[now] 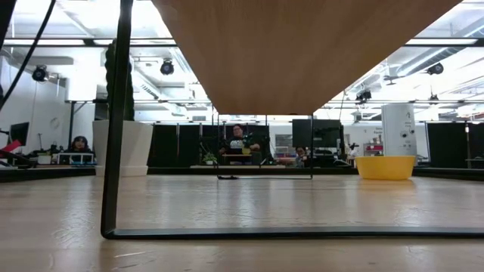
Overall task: Pick & Place Mini bowls
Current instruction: Stack the white bowl on top of the white bowl on the shelf, then put the yellow bowl on the shelf
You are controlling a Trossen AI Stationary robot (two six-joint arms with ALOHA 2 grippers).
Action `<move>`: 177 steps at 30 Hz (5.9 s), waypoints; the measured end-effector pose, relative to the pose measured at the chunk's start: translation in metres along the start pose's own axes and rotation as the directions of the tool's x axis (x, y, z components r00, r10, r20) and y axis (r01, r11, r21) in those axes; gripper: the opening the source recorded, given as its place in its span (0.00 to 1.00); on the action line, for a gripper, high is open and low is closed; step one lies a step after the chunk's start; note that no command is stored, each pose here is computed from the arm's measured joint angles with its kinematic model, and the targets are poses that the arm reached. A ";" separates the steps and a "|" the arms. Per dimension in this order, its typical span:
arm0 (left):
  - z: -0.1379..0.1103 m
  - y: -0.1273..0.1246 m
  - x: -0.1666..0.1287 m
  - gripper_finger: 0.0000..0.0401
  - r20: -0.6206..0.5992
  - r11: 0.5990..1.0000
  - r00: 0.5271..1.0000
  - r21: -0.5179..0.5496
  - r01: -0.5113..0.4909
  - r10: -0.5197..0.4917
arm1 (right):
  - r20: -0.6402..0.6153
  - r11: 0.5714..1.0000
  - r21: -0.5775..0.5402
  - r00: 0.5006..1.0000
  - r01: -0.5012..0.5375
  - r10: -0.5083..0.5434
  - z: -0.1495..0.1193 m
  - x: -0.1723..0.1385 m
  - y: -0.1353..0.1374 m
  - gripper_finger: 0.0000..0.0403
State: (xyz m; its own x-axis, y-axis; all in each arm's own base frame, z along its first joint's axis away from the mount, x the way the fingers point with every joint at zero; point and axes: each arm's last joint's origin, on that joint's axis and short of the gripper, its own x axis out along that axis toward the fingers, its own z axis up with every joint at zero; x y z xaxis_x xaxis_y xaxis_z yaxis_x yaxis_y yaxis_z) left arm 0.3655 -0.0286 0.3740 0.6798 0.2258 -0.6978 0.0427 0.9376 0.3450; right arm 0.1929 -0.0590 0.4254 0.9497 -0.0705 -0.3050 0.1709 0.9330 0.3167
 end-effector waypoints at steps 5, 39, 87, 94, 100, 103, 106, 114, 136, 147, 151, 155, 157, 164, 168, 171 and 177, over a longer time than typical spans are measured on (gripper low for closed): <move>0.001 0.003 -0.009 0.25 0.021 1.000 1.000 -0.016 -0.006 0.007 | 0.000 1.000 -0.003 1.000 0.000 0.000 0.000 0.000 0.000 0.02; 0.003 -0.004 0.014 0.25 -0.010 0.993 0.998 -0.105 -0.058 0.057 | -0.007 1.000 -0.002 1.000 0.002 -0.002 -0.002 0.001 -0.001 0.02; -0.033 0.034 -0.130 0.25 0.483 0.842 0.871 -0.433 0.323 -0.085 | -0.702 0.963 0.028 0.691 0.268 -0.171 -0.107 0.008 -0.032 0.02; -0.068 0.026 -0.130 0.25 0.623 0.761 0.781 -0.483 0.434 -0.050 | -0.735 0.958 0.029 0.656 0.285 -0.172 -0.137 0.023 -0.044 0.03; -0.096 0.018 -0.127 0.25 0.730 0.680 0.683 -0.491 0.545 -0.019 | -0.792 0.953 -0.030 0.575 0.301 -0.206 -0.163 0.030 -0.054 0.19; -0.108 0.015 -0.127 0.25 0.746 0.653 0.666 -0.499 0.570 -0.011 | -0.780 0.931 -0.145 0.540 0.336 -0.317 -0.172 0.032 -0.061 0.31; -0.119 0.013 -0.127 0.25 0.746 0.632 0.666 -0.511 0.583 -0.011 | -0.745 0.883 -0.265 0.499 0.387 -0.442 -0.179 0.033 -0.067 0.39; -0.132 0.008 -0.121 0.25 0.737 0.593 0.675 -0.537 0.600 -0.016 | -0.729 0.876 -0.308 0.499 0.372 -0.468 -0.186 0.043 -0.075 0.41; -0.135 0.010 -0.129 0.25 0.754 0.598 0.657 -0.525 0.605 -0.004 | -0.871 0.851 -0.298 0.241 0.433 -0.428 -0.220 0.080 -0.122 0.31; -0.136 0.010 -0.130 0.25 0.754 0.598 0.657 -0.527 0.603 0.002 | -0.903 0.865 -0.268 0.202 0.424 -0.379 -0.229 0.087 -0.130 0.06; -0.135 0.010 -0.130 0.25 0.754 0.598 0.657 -0.528 0.603 0.002 | -0.902 0.855 -0.261 0.203 0.449 -0.382 -0.223 0.086 -0.128 0.03; -0.136 0.010 -0.130 0.25 0.754 0.597 0.657 -0.528 0.604 0.002 | -0.898 0.839 -0.244 0.215 0.486 -0.385 -0.207 0.081 -0.123 0.02; -0.135 0.010 -0.130 0.25 0.754 0.597 0.657 -0.528 0.604 0.002 | -0.891 0.832 -0.234 0.231 0.503 -0.391 -0.196 0.077 -0.119 0.02; -0.135 0.010 -0.130 0.25 0.754 0.597 0.657 -0.528 0.605 0.001 | -0.847 0.833 -0.217 0.326 0.510 -0.420 -0.157 0.053 -0.100 0.02; -0.135 0.010 -0.130 0.25 0.754 0.586 0.657 -0.533 0.611 0.001 | -0.808 0.866 -0.189 0.428 0.463 -0.405 -0.136 0.040 -0.084 0.02; -0.135 0.010 -0.130 0.25 0.754 0.584 0.657 -0.534 0.612 0.001 | -0.775 0.891 -0.170 0.502 0.420 -0.384 -0.121 0.032 -0.069 0.02; -0.135 0.010 -0.130 0.25 0.754 0.550 0.657 -0.549 0.629 0.000 | -0.720 0.932 -0.205 0.599 0.298 -0.350 -0.098 0.027 -0.032 0.02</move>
State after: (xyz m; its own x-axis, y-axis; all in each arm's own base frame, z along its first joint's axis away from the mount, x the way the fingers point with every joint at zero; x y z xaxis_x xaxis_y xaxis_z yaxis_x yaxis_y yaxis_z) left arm 0.1785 -0.0125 0.3831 0.9986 -0.0507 0.0151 0.0497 0.8032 -0.5936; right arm 0.1878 -0.0561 0.3189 0.3201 -0.1144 -0.9404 0.3883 0.9213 0.0201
